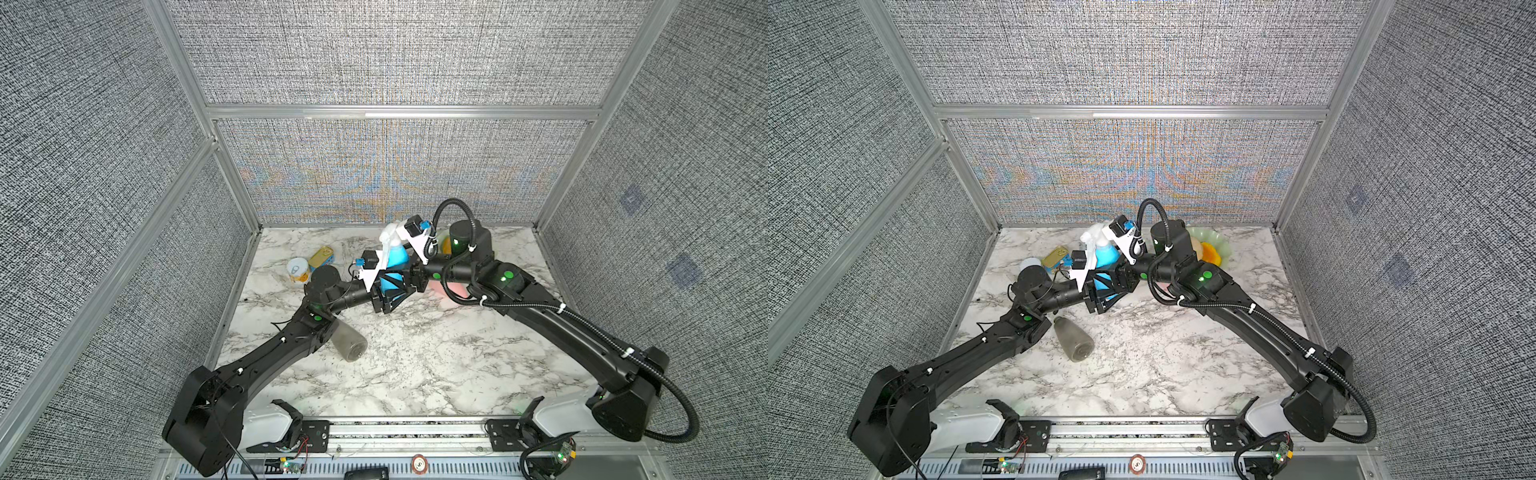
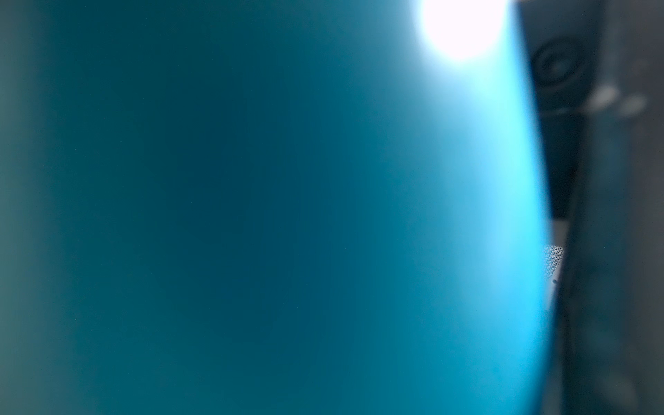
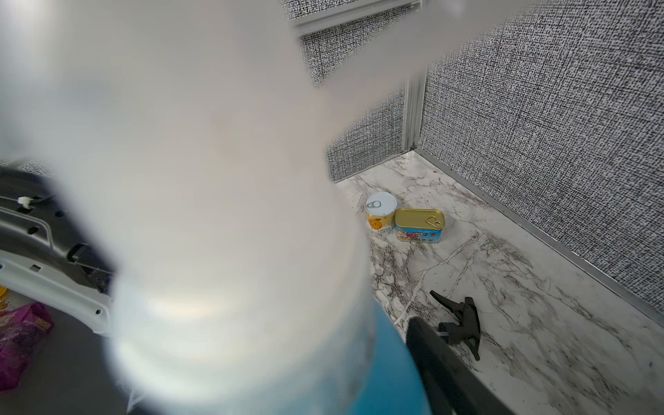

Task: Attach spray nozzles to spray bottles
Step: Screw the spray nozzle on the spray bottle.

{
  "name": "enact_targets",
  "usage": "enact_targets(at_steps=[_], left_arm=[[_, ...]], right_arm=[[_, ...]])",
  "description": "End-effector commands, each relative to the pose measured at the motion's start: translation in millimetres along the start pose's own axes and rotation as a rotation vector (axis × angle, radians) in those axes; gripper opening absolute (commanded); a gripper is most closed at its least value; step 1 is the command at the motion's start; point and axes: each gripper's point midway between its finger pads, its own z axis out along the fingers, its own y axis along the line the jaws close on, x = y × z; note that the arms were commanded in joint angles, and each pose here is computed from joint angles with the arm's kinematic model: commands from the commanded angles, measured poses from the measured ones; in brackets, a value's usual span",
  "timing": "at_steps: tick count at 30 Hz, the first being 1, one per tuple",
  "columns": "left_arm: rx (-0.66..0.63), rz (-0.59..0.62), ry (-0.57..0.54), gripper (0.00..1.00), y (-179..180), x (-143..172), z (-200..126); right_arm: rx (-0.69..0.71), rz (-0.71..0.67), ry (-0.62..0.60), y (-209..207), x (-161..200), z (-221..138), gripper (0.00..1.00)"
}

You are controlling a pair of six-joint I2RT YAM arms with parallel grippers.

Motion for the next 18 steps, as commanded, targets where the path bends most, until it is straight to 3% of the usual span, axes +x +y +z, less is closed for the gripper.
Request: enact_targets(at_steps=[1, 7, 8, 18], left_arm=[[-0.040, 0.013, -0.019, 0.78, 6.4, -5.9, -1.1], [-0.097, 0.008, -0.043, 0.92, 12.7, -7.1, -6.0], [-0.106, 0.008, -0.055, 0.99, 13.3, -7.8, -7.6], [-0.179, 0.062, -0.184, 0.99, 11.1, -26.5, -27.3]], right_arm=[[-0.080, 0.011, -0.045, 16.5, -10.8, -2.8, 0.70], [-0.046, -0.001, -0.100, 16.4, -24.5, -10.4, 0.67], [-0.037, -0.004, -0.112, 15.7, -27.3, -12.2, 0.67], [-0.002, 0.045, -0.195, 8.7, -36.4, -13.0, 0.66]])
